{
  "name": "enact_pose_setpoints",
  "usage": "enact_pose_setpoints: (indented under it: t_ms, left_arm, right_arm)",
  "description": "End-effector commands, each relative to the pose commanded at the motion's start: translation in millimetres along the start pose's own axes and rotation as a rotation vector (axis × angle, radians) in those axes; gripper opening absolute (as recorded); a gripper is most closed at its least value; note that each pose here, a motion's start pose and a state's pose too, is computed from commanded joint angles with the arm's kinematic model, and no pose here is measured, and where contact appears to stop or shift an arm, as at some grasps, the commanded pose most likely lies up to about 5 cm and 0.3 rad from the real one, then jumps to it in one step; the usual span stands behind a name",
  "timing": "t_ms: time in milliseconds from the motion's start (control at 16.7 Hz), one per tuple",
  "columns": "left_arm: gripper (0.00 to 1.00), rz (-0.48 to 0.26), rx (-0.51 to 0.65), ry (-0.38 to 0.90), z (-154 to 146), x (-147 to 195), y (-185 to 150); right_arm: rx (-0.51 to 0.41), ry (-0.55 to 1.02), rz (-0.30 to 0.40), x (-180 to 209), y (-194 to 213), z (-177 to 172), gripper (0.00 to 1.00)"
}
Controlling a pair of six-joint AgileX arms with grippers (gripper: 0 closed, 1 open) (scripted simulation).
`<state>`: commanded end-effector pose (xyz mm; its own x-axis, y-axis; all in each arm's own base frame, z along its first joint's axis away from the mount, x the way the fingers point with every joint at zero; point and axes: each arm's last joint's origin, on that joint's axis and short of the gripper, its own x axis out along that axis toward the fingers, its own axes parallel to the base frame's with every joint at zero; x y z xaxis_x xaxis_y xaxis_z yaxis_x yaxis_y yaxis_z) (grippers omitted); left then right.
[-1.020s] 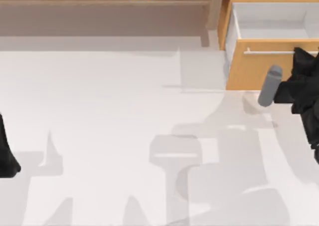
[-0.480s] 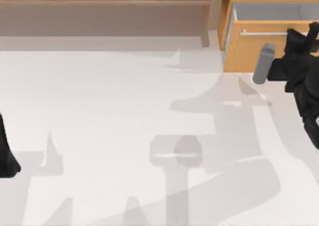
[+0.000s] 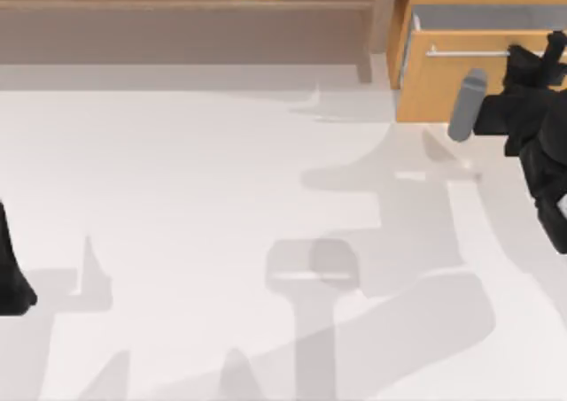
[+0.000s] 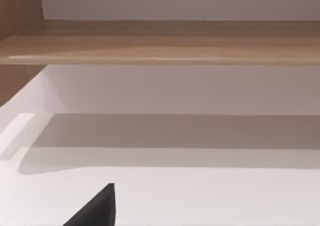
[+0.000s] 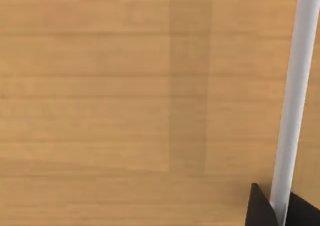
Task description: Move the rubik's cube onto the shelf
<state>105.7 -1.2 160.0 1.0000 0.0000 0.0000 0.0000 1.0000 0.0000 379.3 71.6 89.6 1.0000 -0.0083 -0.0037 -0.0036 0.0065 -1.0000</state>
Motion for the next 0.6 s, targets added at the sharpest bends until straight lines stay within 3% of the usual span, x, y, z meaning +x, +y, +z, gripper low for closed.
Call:
enact_pose_setpoints:
  t_ms: [600]
  left_arm:
    - [1.00, 0.000, 0.000, 0.000, 0.0, 0.0, 0.0]
  right_arm:
    - [-0.001, -0.002, 0.006, 57.7, 1.2, 0.2, 0.00]
